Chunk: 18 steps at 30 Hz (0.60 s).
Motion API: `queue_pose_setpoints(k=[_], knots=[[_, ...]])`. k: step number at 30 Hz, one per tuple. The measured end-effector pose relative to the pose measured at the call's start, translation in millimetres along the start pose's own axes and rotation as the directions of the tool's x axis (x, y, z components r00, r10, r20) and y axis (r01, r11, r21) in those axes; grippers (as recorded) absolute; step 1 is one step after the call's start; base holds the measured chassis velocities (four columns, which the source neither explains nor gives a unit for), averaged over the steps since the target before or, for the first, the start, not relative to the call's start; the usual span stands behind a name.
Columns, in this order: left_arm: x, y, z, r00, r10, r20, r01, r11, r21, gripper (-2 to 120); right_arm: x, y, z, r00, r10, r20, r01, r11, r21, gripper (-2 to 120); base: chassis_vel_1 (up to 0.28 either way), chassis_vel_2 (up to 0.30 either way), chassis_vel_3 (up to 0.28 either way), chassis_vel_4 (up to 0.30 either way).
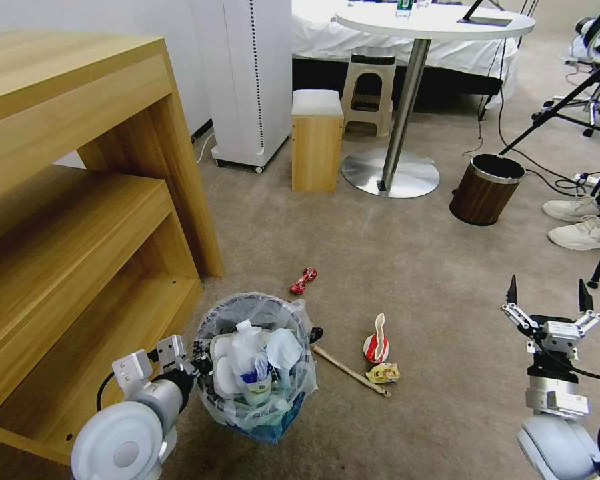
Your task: Pick up the trash bin and place the garbage on the floor into it.
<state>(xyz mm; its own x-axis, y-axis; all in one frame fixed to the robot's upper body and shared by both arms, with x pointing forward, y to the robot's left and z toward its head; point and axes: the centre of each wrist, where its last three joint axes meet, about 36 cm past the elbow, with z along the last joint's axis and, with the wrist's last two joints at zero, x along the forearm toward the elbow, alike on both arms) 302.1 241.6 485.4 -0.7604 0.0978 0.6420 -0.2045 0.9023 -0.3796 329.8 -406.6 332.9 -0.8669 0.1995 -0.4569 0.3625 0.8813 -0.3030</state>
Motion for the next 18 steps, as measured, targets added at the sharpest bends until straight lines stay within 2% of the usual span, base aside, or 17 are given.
queue_pose_setpoints(k=[12, 18], knots=[[-3.6, 0.5, 1.0, 1.0, -0.003, -0.005, 0.003, 1.0, 0.003, 0, -2.3, -0.2, 4.4, 1.0, 0.003, -0.009, -0.003, 1.0, 0.012, 99, 0.0, 0.0, 0.0, 0.0], [-5.6, 1.4, 1.1, 1.0, -0.006, -0.006, 0.006, 1.0, 0.005, 0, -3.0, -2.1, 8.4, 1.0, 0.0, -0.011, 0.0, 1.0, 0.029, 99, -0.066, 0.058, 0.082, -0.052]])
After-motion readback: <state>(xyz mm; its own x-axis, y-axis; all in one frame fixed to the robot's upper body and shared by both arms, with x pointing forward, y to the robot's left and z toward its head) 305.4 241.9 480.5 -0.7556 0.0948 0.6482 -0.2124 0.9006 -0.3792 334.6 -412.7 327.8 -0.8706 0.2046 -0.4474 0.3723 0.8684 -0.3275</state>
